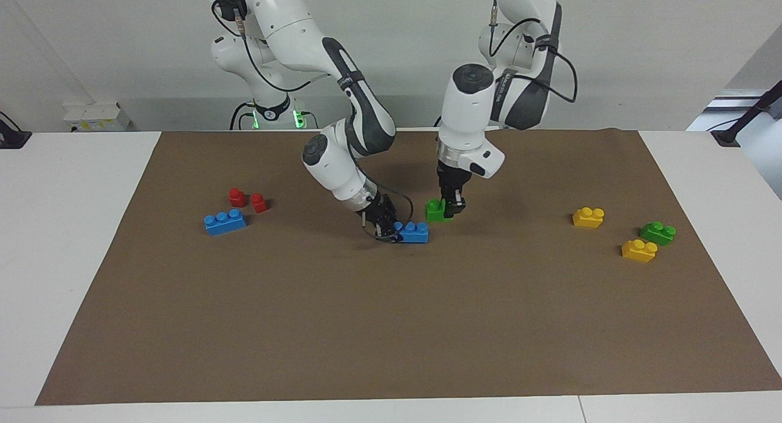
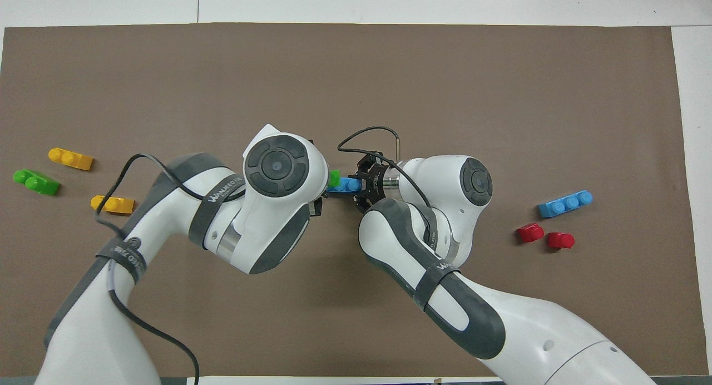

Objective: Remove green block with left arm and hold with right
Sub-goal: 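Pull the green brick with the left gripper while the right gripper pulls blue, then lower the green brick with the left gripper while the right gripper lowers blue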

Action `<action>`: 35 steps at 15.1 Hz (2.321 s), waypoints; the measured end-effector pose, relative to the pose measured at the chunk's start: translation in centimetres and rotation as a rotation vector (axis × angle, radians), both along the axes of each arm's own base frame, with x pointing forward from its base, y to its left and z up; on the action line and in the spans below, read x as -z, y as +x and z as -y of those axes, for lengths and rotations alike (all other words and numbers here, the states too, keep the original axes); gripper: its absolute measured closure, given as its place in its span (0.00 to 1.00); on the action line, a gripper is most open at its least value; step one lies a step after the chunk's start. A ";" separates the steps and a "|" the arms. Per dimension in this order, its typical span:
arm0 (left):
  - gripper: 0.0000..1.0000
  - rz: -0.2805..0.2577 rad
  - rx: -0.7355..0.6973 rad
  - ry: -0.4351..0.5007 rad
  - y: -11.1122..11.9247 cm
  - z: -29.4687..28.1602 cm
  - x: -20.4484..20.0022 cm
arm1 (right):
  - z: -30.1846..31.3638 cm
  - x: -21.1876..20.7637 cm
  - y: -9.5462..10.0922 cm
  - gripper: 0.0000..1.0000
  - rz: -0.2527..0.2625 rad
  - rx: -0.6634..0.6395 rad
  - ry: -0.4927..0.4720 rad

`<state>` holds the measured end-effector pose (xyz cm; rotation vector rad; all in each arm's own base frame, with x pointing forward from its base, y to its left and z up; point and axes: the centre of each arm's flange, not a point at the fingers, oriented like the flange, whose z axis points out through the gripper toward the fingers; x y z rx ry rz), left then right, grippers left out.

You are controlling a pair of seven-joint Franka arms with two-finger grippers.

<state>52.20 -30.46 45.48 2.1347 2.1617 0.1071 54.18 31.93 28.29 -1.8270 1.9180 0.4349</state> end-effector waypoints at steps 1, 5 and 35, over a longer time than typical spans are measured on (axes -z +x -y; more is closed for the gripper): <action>0.66 0.004 0.017 0.005 0.7 -1.8 -0.7 | 0.5 -0.5 0.5 0.66 -0.006 0.003 0.009; 0.66 -0.005 0.117 0.027 4.3 -10.4 -0.5 | 7.7 -6.2 3.8 0.66 -0.058 -0.040 0.035; 0.32 -0.014 0.489 0.052 12.1 -35.0 14.4 | 36.3 -2.5 4.9 0.28 -0.023 -0.255 -0.005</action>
